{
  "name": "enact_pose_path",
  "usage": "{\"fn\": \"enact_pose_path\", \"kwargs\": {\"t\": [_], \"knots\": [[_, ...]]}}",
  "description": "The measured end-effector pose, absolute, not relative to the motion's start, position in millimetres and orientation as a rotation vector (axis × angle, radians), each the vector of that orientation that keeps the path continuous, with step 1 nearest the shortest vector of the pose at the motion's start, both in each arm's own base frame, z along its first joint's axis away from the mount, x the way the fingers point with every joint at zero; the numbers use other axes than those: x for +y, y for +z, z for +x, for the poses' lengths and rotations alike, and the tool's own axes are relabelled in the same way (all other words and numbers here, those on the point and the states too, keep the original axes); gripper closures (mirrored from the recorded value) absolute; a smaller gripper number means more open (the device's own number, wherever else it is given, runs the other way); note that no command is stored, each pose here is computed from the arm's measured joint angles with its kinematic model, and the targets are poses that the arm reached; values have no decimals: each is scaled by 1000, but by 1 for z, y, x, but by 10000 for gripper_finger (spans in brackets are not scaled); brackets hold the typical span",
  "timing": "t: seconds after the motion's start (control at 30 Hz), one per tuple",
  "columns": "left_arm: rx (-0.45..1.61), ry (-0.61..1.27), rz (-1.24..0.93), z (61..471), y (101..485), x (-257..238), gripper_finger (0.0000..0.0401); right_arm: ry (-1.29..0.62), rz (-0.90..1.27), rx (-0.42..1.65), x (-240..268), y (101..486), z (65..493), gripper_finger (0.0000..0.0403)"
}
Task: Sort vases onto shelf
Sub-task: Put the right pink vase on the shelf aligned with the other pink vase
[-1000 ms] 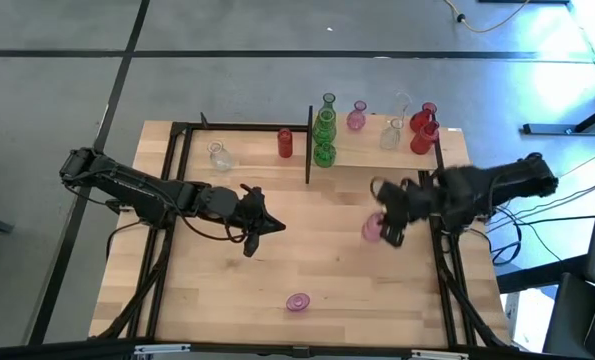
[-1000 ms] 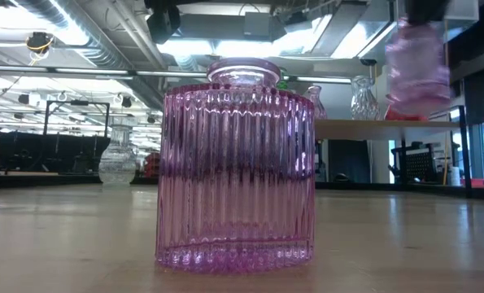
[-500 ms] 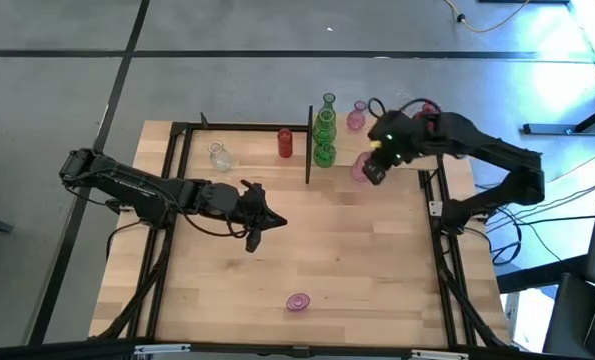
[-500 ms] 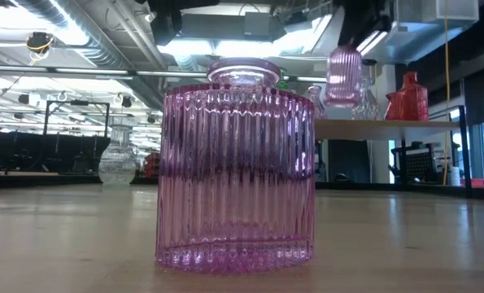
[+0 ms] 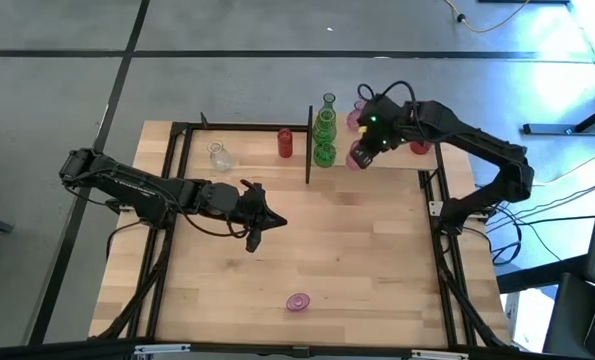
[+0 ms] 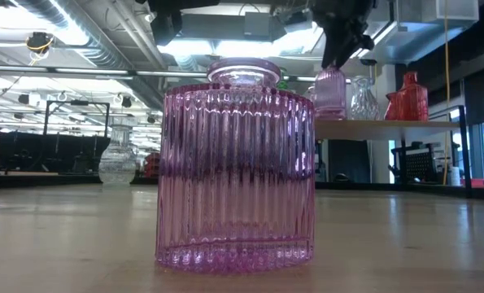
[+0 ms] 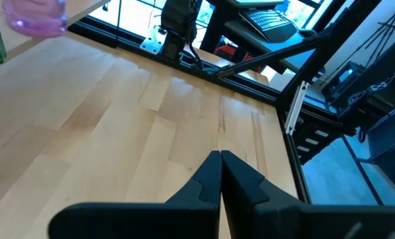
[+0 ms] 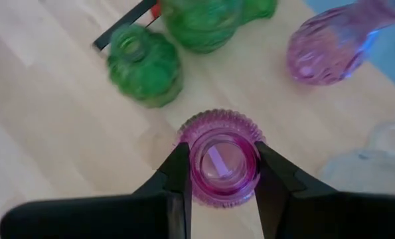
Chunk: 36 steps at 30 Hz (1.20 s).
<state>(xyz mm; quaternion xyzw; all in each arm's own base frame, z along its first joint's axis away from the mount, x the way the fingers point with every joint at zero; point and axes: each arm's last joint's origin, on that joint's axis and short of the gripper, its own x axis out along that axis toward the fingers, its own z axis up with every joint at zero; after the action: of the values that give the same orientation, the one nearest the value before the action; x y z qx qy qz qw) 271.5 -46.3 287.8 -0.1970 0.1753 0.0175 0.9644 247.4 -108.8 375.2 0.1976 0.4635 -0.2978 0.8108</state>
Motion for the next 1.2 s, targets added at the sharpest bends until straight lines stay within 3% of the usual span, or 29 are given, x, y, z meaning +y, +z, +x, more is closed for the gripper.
{"fn": "enact_pose_path", "kwargs": {"t": [0.43, 1.2], "knots": [[355, 31, -373, 272, 288, -46, 401, -700, 469, 943, -139, 379, 236, 315], [356, 31, -372, 271, 288, -46, 401, -715, 445, 934, -150, 368, 253, 315]]}}
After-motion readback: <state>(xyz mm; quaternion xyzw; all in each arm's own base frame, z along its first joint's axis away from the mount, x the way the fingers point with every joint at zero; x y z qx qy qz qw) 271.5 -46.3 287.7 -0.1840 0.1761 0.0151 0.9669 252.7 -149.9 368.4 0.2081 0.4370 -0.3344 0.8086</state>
